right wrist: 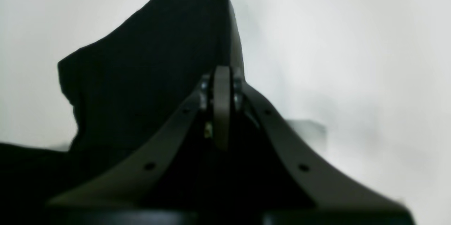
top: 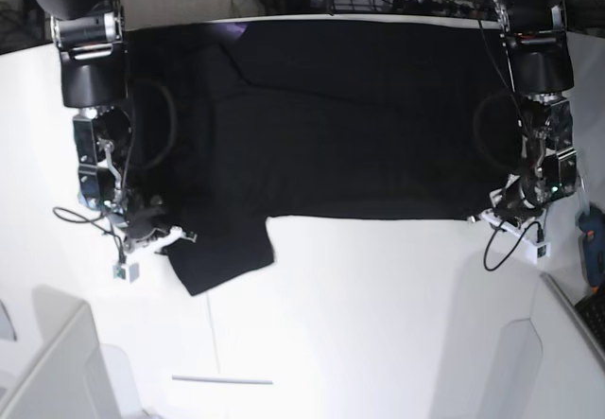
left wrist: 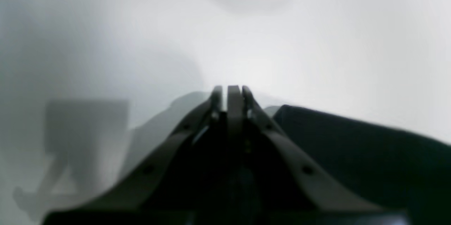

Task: Fold the T-shirt properly

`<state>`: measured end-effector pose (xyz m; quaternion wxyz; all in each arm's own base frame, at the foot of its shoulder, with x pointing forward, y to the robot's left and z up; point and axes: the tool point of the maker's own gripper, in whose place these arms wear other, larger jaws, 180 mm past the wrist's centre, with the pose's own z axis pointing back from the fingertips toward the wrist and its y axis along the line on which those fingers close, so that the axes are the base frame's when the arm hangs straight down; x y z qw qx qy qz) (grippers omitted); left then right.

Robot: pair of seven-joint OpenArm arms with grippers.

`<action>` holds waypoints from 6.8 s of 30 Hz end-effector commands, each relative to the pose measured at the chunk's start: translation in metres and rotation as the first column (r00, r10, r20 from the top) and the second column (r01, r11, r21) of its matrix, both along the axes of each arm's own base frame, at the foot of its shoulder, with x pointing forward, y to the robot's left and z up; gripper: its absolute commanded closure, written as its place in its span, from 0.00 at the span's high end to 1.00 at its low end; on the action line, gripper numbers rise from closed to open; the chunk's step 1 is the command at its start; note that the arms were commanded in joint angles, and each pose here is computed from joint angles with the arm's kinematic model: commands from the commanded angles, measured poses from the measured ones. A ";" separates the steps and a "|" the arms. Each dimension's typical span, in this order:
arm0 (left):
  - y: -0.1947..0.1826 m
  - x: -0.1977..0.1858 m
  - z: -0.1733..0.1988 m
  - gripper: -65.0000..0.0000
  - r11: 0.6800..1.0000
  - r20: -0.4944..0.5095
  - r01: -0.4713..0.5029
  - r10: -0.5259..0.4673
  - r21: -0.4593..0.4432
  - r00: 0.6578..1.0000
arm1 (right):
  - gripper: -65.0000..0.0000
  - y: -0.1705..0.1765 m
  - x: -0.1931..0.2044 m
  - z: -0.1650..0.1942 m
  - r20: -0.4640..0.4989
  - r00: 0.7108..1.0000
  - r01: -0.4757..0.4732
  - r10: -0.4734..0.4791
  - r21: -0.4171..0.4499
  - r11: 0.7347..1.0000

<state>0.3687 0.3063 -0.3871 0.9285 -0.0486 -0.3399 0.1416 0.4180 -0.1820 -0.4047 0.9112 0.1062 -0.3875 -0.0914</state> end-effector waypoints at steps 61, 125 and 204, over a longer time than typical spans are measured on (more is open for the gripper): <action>-0.010 -0.129 0.064 0.00 0.975 -0.003 0.191 -0.193 -0.113 0.981 | 0.00 -0.045 -0.182 0.066 0.049 0.992 0.119 -0.117 -0.026 0.993; 0.019 -0.233 0.015 0.00 0.955 -0.305 0.256 -0.201 0.151 0.931 | 0.00 -0.059 -0.275 0.036 -0.125 0.966 0.238 -0.226 0.082 0.968; 0.047 -0.154 0.090 0.66 1.000 0.097 -0.016 0.014 0.026 0.995 | 0.00 -0.005 -0.171 0.076 0.146 0.987 -0.064 0.067 -0.030 0.998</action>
